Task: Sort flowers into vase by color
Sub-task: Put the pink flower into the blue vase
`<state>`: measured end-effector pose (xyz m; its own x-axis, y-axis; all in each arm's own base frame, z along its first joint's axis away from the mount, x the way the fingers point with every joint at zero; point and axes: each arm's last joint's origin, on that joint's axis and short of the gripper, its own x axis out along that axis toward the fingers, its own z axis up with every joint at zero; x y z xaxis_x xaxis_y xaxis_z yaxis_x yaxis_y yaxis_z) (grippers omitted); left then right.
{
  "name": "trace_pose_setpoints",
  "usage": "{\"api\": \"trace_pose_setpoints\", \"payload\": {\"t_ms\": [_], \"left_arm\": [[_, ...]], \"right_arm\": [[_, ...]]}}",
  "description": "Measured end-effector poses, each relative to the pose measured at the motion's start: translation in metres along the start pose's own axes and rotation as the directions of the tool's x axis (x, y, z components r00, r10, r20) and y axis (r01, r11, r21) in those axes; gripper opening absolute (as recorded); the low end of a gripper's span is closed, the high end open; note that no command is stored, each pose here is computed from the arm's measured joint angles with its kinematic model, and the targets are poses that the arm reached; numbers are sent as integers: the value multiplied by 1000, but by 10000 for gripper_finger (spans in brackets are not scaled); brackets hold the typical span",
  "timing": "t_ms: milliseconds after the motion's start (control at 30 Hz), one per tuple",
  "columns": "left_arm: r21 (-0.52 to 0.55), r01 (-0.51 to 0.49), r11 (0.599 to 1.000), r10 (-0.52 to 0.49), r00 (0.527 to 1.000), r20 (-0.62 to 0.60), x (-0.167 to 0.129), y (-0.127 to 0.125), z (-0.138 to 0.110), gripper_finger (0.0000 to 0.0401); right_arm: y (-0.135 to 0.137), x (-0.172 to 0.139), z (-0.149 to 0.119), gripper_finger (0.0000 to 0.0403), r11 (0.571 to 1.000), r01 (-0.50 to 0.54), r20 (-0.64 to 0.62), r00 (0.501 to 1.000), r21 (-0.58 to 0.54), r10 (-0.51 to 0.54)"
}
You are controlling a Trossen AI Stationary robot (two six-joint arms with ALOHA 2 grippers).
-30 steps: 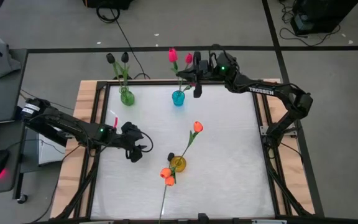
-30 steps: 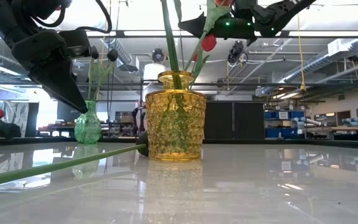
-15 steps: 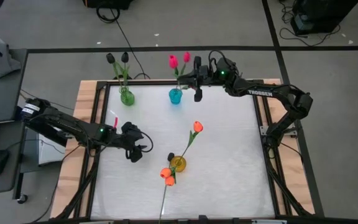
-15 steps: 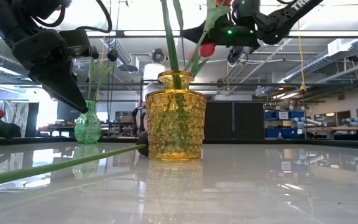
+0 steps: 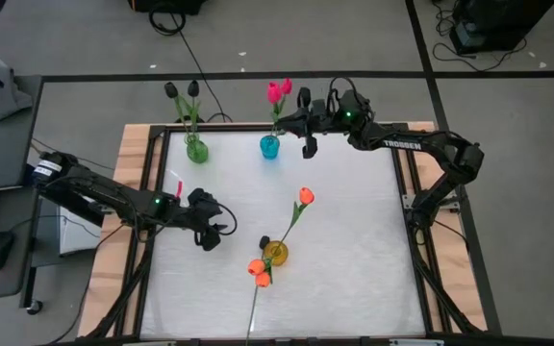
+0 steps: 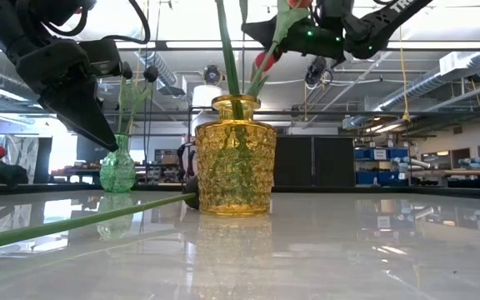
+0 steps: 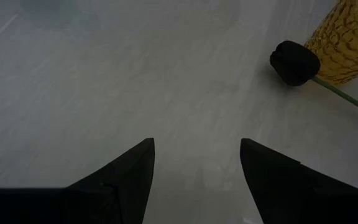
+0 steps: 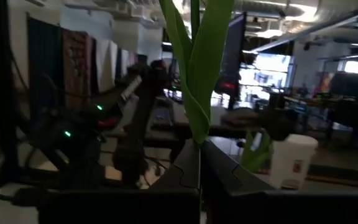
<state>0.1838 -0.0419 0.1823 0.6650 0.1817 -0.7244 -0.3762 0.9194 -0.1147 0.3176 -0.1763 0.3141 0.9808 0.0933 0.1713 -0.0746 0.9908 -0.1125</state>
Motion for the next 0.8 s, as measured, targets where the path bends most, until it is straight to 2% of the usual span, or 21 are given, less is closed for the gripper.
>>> {"api": "trace_pose_setpoints", "payload": {"t_ms": [267,433,800], "left_arm": [[0,0,1000,0,1000,0,0,0,0,243],[0,0,1000,0,1000,0,0,0,0,243],[0,0,1000,0,1000,0,0,0,0,243]], "right_arm": [[-5,6,26,7,998,-56,68,996,-17,57],[-17,1,37,7,999,-16,92,996,-51,21],[-36,-14,37,7,994,44,78,996,-97,-37]]}}
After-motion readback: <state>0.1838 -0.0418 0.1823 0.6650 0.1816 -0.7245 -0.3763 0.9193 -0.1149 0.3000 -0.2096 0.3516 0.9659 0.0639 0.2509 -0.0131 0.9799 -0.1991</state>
